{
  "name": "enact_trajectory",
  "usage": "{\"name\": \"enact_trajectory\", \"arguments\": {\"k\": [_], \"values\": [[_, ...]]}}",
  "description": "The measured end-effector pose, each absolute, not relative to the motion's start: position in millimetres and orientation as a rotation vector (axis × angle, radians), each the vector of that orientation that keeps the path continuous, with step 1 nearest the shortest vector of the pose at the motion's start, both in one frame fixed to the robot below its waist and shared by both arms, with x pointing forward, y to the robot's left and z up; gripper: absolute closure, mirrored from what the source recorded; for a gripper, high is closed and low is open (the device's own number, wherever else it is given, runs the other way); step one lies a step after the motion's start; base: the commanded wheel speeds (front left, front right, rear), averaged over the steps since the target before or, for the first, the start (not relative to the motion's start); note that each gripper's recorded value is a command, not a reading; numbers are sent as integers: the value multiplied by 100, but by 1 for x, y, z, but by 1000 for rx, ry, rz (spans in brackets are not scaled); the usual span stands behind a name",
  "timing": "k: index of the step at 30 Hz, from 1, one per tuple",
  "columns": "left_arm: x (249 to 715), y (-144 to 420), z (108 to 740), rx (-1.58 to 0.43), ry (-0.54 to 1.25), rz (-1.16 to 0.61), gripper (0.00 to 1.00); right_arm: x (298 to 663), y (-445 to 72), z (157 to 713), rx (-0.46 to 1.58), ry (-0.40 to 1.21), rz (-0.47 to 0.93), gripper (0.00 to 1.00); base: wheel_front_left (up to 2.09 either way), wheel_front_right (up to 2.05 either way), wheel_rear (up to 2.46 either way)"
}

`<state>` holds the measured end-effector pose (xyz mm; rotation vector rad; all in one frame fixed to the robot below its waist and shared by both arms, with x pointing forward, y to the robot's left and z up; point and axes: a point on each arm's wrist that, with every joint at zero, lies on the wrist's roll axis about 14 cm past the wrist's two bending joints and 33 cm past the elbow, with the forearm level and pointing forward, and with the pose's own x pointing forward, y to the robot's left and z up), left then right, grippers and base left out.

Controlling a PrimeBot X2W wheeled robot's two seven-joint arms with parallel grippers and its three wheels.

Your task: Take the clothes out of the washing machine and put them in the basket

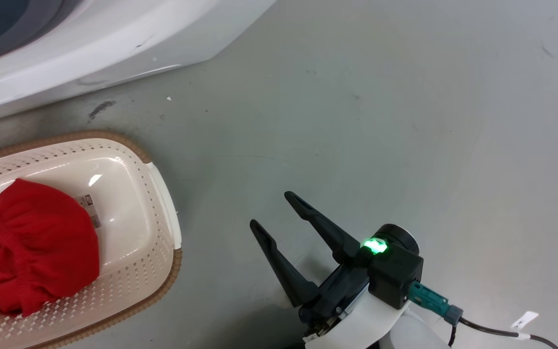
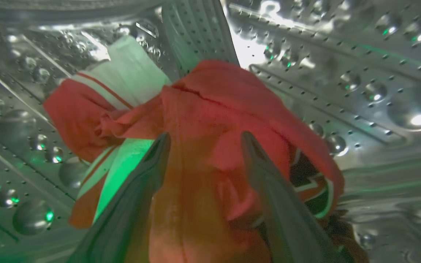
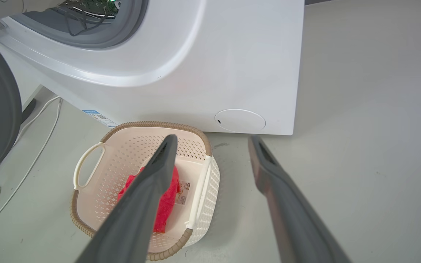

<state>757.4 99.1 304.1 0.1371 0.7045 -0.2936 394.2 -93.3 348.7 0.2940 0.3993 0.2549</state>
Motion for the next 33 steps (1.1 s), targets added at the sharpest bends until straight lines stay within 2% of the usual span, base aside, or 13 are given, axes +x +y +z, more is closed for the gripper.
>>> {"name": "enact_trajectory", "arguments": {"k": [8,9,10,11,12,13,17,20,33], "values": [[755,103,282,148,805,-265,0,384,-96,346,305,424,230,0,0,0,0],[755,103,281,147,816,-259,15,384,-97,346,303,424,227,0,0,0,0],[754,104,278,157,831,-259,52,384,-97,347,303,423,224,0,0,0,0],[754,104,277,155,841,-257,70,383,-98,347,303,423,221,0,0,0,0],[754,104,276,152,846,-252,70,382,-98,347,303,425,219,0,0,0,0],[754,103,275,153,852,-252,100,381,-99,347,305,427,215,0,0,0,0],[753,103,272,151,868,-243,100,379,-99,347,313,432,206,0,0,0,0],[762,102,280,150,796,-228,100,379,-100,348,314,429,203,0,0,0,0],[793,101,366,98,353,-193,100,391,-105,360,301,374,204,0,0,0,0]]}}
